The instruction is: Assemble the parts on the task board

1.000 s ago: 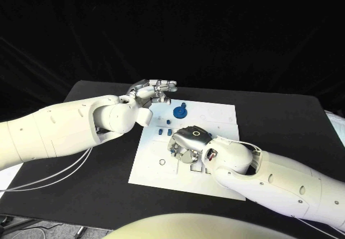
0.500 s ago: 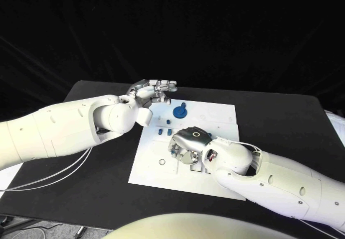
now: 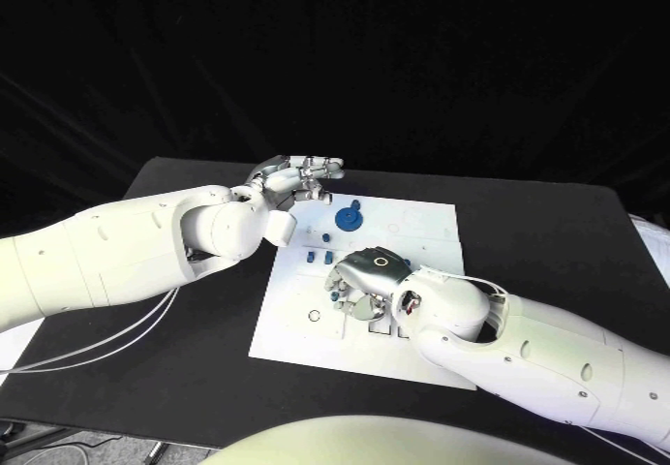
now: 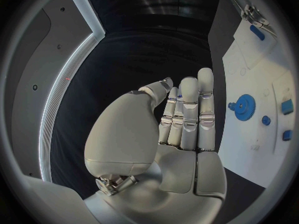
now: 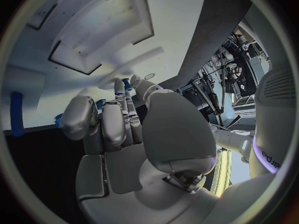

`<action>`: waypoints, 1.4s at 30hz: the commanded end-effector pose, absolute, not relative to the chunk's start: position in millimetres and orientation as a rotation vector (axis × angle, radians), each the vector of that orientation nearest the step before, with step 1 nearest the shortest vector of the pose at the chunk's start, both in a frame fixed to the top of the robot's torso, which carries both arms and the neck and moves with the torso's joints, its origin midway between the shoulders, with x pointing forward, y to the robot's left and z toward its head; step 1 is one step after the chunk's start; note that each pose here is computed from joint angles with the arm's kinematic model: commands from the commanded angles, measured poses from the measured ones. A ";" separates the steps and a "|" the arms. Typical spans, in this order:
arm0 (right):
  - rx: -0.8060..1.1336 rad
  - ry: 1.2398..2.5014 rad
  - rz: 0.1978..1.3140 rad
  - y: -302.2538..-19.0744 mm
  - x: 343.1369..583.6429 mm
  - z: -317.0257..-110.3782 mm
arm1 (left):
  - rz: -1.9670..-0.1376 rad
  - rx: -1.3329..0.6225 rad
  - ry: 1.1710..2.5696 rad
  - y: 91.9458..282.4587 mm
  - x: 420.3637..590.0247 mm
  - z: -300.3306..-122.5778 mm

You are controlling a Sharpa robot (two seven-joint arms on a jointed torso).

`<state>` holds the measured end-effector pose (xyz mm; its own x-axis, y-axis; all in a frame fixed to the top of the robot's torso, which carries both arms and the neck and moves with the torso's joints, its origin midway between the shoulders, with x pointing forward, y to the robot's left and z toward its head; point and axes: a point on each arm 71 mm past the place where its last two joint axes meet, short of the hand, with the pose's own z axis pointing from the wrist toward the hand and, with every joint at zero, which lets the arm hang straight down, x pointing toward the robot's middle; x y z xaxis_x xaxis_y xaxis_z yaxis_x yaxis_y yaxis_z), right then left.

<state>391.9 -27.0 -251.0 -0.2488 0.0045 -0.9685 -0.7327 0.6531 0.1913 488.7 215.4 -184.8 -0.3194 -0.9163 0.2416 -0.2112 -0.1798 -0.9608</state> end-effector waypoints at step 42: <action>-0.430 1.729 0.502 -149.1 425.7 -201.0 | -1.564 -1.315 1.506 219.0 487.8 -184.0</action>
